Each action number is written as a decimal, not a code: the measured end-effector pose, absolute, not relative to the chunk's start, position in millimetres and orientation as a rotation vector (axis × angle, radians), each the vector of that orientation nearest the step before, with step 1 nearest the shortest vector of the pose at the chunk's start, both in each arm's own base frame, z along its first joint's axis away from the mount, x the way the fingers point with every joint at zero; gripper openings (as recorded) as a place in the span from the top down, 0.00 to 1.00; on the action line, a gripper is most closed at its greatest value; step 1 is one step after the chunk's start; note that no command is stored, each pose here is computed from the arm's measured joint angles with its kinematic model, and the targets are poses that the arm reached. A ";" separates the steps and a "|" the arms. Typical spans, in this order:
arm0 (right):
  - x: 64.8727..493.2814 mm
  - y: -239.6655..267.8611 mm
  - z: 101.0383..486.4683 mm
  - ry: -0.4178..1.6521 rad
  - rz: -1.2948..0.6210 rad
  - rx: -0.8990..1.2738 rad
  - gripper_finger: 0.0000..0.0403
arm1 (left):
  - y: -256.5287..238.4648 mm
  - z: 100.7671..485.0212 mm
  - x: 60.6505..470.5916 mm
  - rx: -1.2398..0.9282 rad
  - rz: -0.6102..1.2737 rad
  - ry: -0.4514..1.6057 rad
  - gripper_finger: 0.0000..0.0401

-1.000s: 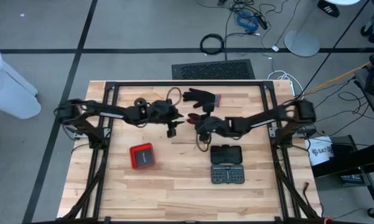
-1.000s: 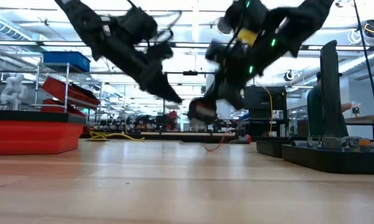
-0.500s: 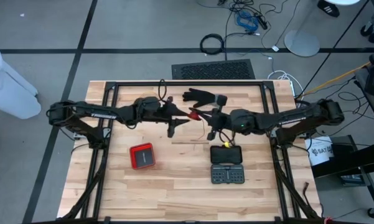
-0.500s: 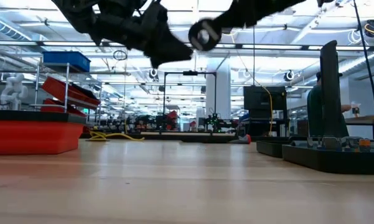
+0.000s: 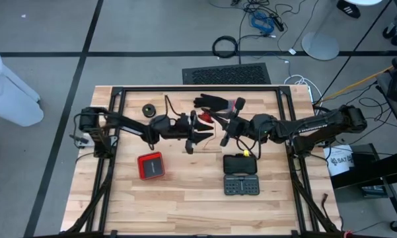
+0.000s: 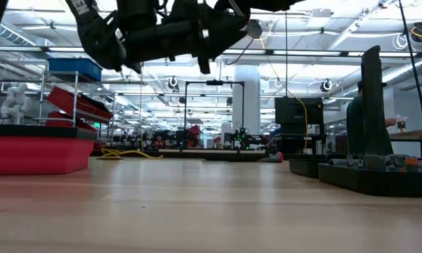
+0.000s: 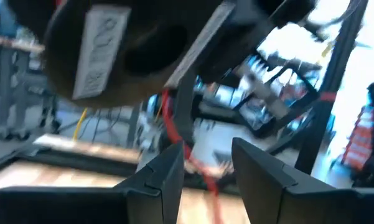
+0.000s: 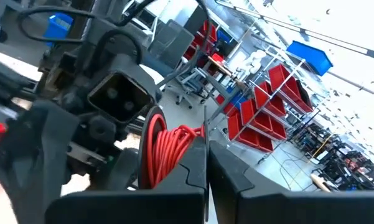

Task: Coil cords
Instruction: Uncoil the red wire from the spool

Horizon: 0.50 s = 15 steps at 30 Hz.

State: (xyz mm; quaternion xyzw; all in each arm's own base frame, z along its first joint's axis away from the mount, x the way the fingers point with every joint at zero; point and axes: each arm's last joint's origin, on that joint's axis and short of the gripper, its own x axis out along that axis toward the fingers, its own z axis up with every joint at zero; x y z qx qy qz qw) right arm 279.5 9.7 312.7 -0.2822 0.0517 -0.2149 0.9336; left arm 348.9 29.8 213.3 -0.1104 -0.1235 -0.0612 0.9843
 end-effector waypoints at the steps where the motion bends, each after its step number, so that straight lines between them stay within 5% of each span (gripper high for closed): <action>1: 279.5 9.7 312.6 0.106 -0.439 -0.577 1.00 | 30.2 212.5 349.3 -0.230 -0.126 -0.264 0.65; 15: 279.7 10.1 314.4 0.080 -0.431 -0.561 1.00 | 31.4 209.4 352.5 -0.265 -0.103 -0.304 0.65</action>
